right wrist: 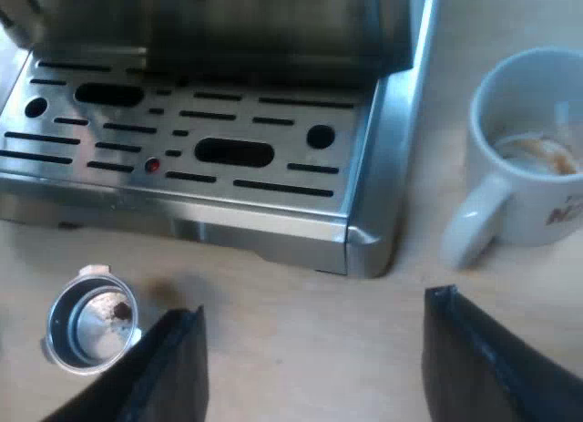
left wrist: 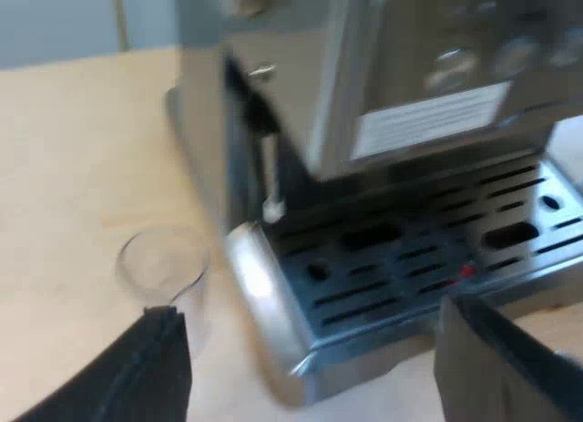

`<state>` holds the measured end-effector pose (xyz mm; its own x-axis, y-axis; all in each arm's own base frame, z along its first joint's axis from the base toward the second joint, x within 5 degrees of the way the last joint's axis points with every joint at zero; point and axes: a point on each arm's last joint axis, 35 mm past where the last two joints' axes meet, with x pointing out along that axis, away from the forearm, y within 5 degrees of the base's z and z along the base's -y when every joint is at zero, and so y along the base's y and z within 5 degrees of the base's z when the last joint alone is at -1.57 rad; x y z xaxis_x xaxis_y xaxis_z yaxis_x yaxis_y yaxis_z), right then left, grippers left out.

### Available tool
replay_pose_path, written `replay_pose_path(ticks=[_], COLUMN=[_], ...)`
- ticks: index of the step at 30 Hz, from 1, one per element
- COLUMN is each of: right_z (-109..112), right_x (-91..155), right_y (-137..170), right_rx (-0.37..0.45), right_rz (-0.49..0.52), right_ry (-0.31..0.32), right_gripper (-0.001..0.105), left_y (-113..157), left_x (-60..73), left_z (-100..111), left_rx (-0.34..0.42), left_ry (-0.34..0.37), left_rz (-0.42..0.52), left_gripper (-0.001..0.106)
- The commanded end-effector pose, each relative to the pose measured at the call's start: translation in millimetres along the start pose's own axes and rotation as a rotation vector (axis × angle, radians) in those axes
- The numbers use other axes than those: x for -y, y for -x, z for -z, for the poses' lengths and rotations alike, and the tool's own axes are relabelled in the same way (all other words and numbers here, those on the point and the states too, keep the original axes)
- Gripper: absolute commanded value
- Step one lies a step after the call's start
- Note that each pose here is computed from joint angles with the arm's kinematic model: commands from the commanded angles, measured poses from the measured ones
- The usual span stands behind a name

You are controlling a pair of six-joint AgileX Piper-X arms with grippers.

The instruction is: Grind coffee beans and then tamp

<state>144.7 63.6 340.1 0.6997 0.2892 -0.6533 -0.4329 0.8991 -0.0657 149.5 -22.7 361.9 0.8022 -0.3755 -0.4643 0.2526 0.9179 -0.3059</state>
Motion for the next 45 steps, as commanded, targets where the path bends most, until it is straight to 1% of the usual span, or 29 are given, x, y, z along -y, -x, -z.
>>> replay_pose_path(ticks=[1,3,5,6,8,10,13,14,16,18,19,23,26,27,28,29,30,31,35,36,37,39,41,44,45], right_z=[4.2,8.5,15.0,17.2,22.7,26.0,31.7,33.6,35.6,40.1,41.2,50.2,57.1,59.2,62.4,63.4,67.7,70.8,78.2,81.7,84.8,90.4,97.7,102.2,102.3], right_x=[10.3,16.3,23.5,25.2,30.6,32.1,32.9,32.1,29.3,24.7,23.4,14.7,8.7,7.1,4.5,3.7,0.9,-1.2,-6.0,-7.9,-9.8,-12.5,-15.6,-15.8,-15.8], right_y=[14.2,19.3,26.4,28.1,34.2,38.7,49.2,54.1,61.8,73.6,76.8,97.9,111.1,114.6,119.8,121.5,126.7,130.9,140.4,144.5,148.0,150.9,153.3,148.9,148.6], right_rx=[0.007,-0.003,-0.024,-0.034,-0.047,-0.045,-0.029,-0.015,0.016,0.065,0.079,0.171,0.231,0.248,0.272,0.279,0.299,0.318,0.365,0.383,0.402,0.413,0.422,0.381,0.38], right_rz=[0.033,0.058,0.105,0.116,0.142,0.137,0.157,0.168,0.178,0.196,0.201,0.231,0.249,0.254,0.263,0.266,0.274,0.284,0.307,0.324,0.331,0.335,0.338,0.325,0.325], right_ry=[0.017,0.008,0.005,0.006,-0.014,-0.011,-0.034,-0.037,-0.032,-0.023,-0.02,-0.003,0.008,0.011,0.027,0.031,0.049,0.055,0.068,0.069,0.072,0.074,0.076,0.069,0.068], right_gripper=[0.054,0.054,0.054,0.054,0.054,0.054,0.054,0.054,0.054,0.054,0.054,0.054,0.054,0.054,0.054,0.054,0.054,0.054,0.054,0.054,0.054,0.054,0.054,0.054,0.054], left_y=[12.0,18.5,27.2,30.7,39.6,42.0,54.8,63.8,71.8,82.7,84.3,99.2,105.6,107.9,108.8,109.3,113.9,114.1,113.0,111.9,110.9,109.1,108.3,108.3,108.3], left_x=[-0.9,0.7,3.6,4.5,6.3,6.7,9.4,11.3,12.2,13.3,13.6,15.8,16.0,16.0,16.0,15.8,15.8,15.2,14.6,13.5,13.1,12.4,12.3,12.7,12.8], left_z=[0.8,1.9,3.3,4.5,9.3,10.9,19.4,25.7,31.0,40.1,42.0,61.4,75.4,80.7,82.7,84.9,95.2,99.0,100.6,104.8,105.8,106.9,107.2,107.2,107.2], left_rx=[0.014,0.031,0.057,0.063,0.066,0.065,0.063,0.073,0.098,0.148,0.155,0.222,0.239,0.241,0.242,0.241,0.244,0.234,0.221,0.182,0.173,0.164,0.162,0.161,0.161], left_ry=[-0.003,-0.024,-0.044,-0.046,-0.053,-0.056,-0.069,-0.084,-0.088,-0.099,-0.101,-0.117,-0.122,-0.123,-0.123,-0.123,-0.123,-0.124,-0.123,-0.12,-0.122,-0.138,-0.138,-0.139,-0.139], left_rz=[-0.036,-0.039,-0.038,-0.041,-0.058,-0.065,-0.08,-0.088,-0.117,-0.147,-0.147,-0.137,-0.13,-0.128,-0.128,-0.128,-0.128,-0.13,-0.132,-0.136,-0.136,-0.13,-0.124,-0.115,-0.113], left_gripper=[0.059,0.059,0.059,0.059,0.059,0.059,0.059,0.059,0.059,0.059,0.059,0.059,0.059,0.059,0.059,0.059,0.059,0.059,0.059,0.059,0.059,0.059,0.059,0.059,0.059])
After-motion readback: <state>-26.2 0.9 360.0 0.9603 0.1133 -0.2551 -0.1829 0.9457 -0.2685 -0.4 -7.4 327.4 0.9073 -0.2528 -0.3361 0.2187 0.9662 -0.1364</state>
